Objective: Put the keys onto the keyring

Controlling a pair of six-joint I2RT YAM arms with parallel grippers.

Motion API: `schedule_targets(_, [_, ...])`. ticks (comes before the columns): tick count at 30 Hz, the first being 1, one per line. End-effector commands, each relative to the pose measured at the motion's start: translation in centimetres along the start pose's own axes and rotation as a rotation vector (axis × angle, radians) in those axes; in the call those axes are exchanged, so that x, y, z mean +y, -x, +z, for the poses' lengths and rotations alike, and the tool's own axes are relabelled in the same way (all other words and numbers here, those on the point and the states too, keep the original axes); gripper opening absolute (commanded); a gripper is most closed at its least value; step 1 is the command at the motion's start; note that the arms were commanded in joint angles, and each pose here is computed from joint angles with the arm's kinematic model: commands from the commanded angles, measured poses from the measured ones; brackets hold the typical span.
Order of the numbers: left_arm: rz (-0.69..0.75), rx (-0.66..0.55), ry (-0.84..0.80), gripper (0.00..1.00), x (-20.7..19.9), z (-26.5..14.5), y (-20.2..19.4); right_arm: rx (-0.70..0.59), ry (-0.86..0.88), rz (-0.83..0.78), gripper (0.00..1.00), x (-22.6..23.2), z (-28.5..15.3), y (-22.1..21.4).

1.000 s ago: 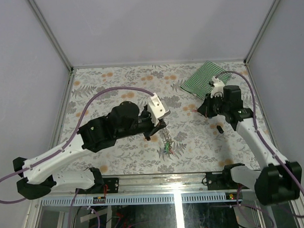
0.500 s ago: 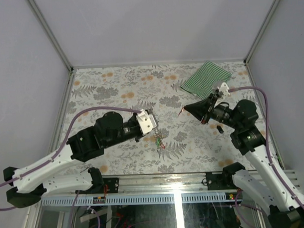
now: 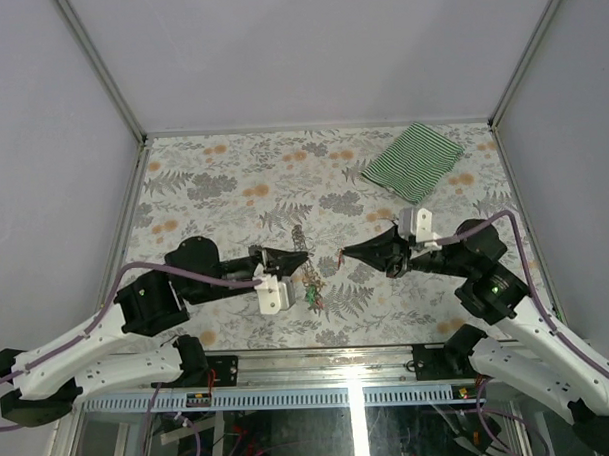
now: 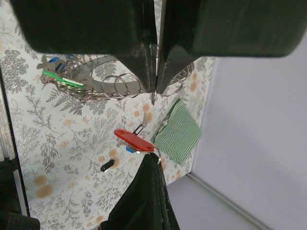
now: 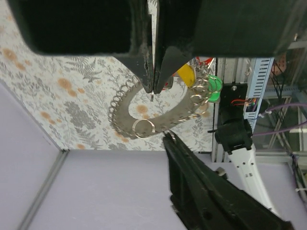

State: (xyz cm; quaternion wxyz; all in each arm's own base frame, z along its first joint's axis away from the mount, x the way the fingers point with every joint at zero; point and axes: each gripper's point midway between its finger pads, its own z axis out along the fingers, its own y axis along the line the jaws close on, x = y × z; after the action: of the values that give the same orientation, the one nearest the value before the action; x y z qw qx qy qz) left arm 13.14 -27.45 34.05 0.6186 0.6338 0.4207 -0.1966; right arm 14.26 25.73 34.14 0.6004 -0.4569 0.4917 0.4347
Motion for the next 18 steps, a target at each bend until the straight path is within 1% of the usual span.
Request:
schedule_targets(1, [0.185,-0.169,0.021,0.0,1.1,-0.4,3.8,-0.085,0.029,-0.222,0.0,0.8,0.7,3.4])
schedule_targets(9, [0.258,-0.201,0.006,0.0,0.5,-0.9,4.0,-0.088,0.069,-0.356,0.0,1.7,1.5,2.9])
schedule_targets(15, [0.296,-0.205,0.008,0.0,0.1,-0.4,3.4,-0.061,0.071,-0.436,0.0,1.4,1.8,1.6])
schedule_targets(18, [0.278,-0.219,0.028,0.0,0.4,-0.2,3.6,-0.074,0.074,-0.452,0.0,1.4,2.0,1.8])
